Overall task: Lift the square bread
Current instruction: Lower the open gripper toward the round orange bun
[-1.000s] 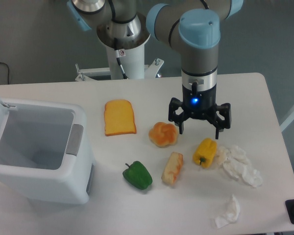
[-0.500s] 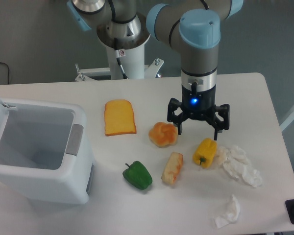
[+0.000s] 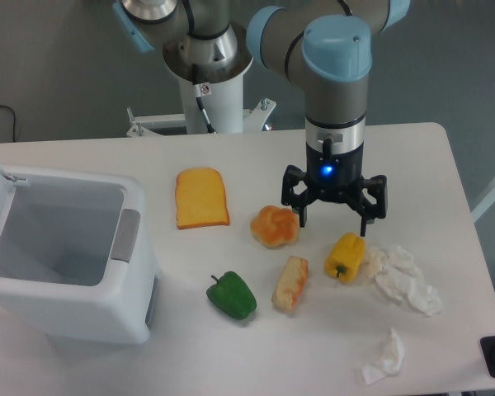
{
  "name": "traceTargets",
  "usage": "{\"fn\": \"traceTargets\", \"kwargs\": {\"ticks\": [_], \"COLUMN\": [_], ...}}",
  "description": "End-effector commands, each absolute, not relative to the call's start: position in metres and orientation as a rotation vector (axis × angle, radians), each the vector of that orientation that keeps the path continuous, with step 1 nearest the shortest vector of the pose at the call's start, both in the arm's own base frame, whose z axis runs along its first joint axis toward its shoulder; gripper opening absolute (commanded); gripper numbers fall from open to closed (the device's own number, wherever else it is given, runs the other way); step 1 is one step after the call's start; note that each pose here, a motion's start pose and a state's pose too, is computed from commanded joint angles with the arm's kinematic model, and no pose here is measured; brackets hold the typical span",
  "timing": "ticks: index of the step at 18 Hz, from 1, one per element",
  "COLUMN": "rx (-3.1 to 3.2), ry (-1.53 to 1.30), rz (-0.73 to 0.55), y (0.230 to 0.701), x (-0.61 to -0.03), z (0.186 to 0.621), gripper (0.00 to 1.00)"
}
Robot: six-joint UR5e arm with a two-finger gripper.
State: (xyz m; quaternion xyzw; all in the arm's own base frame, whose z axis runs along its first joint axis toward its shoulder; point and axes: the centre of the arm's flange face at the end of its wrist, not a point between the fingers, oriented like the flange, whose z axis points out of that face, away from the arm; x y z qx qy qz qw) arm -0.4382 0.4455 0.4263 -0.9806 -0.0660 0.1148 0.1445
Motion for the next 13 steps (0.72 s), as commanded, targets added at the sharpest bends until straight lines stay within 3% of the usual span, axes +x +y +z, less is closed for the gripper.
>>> {"fn": "traceTargets", "kwargs": {"ticks": [13], "rx": [-2.831], "ry": [-0.185], "rz": [0.309], "y": [0.4469], "x": [-0.4371], "z": [0.4200], "gripper": [1.00]}}
